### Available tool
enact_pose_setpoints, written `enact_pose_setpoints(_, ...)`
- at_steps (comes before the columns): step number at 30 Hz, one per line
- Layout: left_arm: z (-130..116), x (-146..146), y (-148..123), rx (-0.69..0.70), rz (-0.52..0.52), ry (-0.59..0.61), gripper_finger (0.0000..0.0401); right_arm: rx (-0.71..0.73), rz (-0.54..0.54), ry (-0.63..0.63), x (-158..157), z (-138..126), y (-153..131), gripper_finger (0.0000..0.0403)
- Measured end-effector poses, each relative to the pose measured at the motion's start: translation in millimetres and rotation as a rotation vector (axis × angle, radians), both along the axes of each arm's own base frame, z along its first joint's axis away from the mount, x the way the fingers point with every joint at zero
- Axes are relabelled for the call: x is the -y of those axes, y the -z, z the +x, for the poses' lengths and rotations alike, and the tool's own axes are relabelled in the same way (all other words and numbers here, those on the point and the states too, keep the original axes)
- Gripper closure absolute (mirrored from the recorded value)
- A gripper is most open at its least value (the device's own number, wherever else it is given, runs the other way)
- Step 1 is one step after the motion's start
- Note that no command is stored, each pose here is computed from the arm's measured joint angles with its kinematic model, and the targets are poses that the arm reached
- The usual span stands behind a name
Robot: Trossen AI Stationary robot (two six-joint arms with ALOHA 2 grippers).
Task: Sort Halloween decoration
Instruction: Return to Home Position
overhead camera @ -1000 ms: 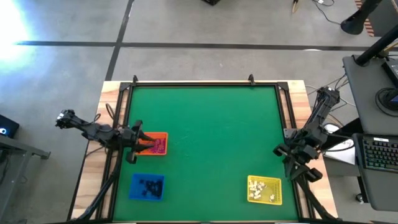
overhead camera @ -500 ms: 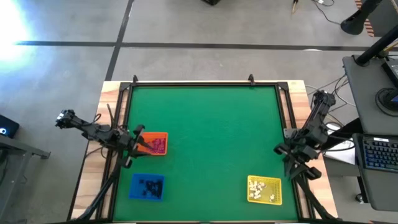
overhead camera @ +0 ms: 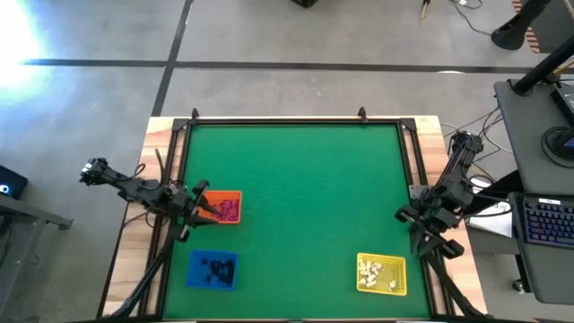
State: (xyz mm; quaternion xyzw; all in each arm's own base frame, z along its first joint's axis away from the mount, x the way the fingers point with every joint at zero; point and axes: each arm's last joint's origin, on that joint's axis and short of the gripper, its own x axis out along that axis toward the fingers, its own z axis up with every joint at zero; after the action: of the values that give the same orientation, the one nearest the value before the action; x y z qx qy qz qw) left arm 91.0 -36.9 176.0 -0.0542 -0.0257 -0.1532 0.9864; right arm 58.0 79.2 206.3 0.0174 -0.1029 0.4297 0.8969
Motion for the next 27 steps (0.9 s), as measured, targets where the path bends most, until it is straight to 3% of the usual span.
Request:
enact_pose_setpoints(4, 0, 0, 0, 0.000, 0.000, -0.007, 0.0307, -0.032, -0.081, 0.001, -1, 0, 8, 0.0330)
enact_pose_setpoints(7, 0, 0, 0, 0.000, 0.000, -0.008, 0.0307, -0.125, -0.022, -0.025, 1, -1, 10, 0.0330)
enact_pose_setpoints(10, 0, 0, 0, 0.001, 0.000, -0.008, 0.0307, -0.092, 0.026, -0.030, 6, -4, 5, 0.0330)
enact_pose_setpoints(15, 0, 0, -1, 0.015, 0.026, -0.011, 0.0307, -0.019, -0.015, -0.084, 6, -7, 2, 0.0330)
enact_pose_setpoints(23, -5, -2, -18, 0.173, -0.068, -0.011, 0.0307, -0.031, 0.032, -0.127, 8, -10, -8, 0.0330)
enact_pose_setpoints(27, -7, -3, -25, 0.239, -0.126, -0.006, 0.0307, -0.037, 0.041, -0.085, 9, -9, -8, 0.0330)
